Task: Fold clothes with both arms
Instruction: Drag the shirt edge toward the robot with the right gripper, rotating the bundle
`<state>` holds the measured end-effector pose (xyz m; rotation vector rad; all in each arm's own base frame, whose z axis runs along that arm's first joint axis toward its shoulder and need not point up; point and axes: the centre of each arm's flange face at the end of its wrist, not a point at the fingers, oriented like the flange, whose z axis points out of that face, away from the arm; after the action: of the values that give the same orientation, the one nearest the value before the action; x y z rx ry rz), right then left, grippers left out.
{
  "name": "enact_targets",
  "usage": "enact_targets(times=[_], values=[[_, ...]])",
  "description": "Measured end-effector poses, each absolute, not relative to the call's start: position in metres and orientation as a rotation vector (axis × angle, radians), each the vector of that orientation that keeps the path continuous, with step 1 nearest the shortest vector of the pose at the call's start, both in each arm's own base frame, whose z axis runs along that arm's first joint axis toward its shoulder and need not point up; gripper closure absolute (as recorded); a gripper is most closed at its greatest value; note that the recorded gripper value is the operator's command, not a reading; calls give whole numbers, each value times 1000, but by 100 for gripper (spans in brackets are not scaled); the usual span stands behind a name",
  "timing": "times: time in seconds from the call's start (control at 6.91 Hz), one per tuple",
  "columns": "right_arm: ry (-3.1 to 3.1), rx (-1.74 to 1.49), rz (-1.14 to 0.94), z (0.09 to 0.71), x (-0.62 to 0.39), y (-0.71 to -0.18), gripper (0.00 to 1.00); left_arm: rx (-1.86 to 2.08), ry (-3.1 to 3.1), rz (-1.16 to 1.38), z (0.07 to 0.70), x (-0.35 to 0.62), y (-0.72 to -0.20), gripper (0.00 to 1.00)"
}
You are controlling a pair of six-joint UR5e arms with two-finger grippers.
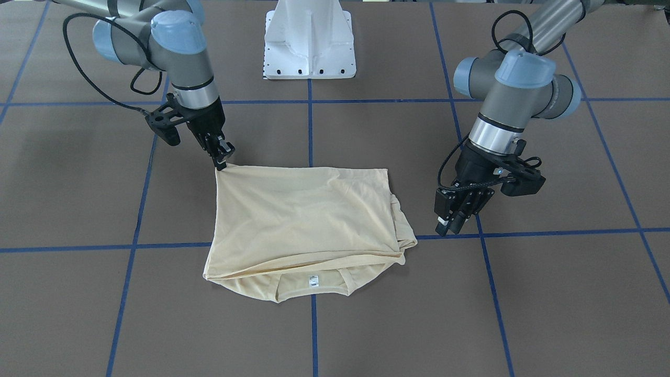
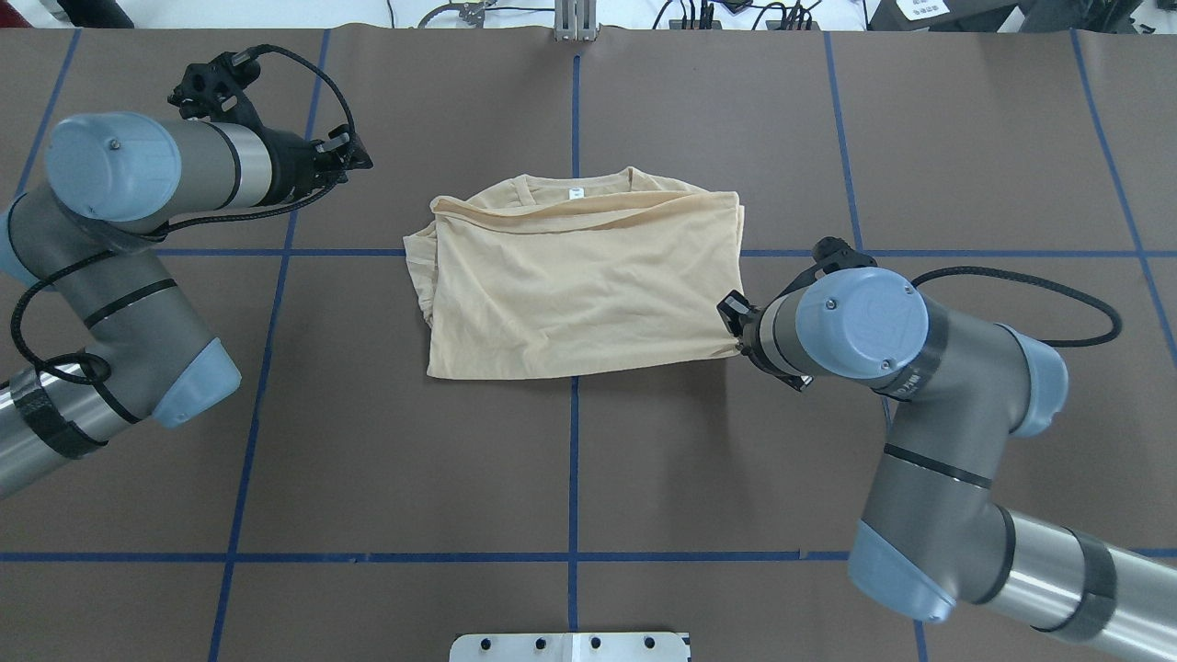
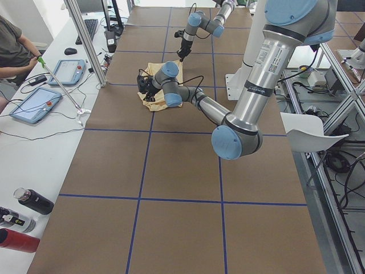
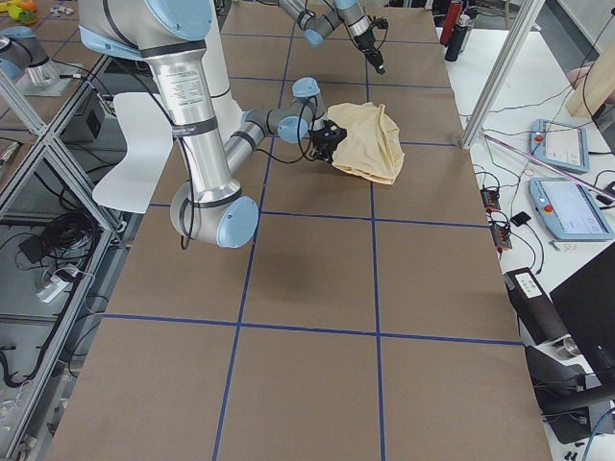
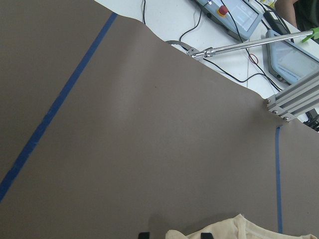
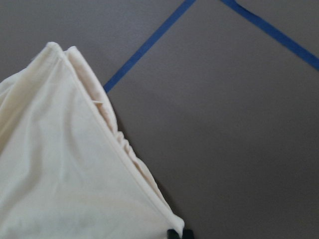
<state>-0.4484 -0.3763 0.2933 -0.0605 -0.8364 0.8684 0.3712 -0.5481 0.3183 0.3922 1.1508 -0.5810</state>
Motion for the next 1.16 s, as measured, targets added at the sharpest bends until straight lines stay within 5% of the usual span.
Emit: enact_targets(times=[0.43,0.72,1.16], values=[[-738,-200,792,252,-449,-251,100,342,1226,-528,290,361,-526,53],[-700,-278,747,244,-465,-189,0,261,1263,-521,281,361,-508,50],[-733,-318,758,227,-455,-174,0,121,1247,-501,257,401,-453,46]])
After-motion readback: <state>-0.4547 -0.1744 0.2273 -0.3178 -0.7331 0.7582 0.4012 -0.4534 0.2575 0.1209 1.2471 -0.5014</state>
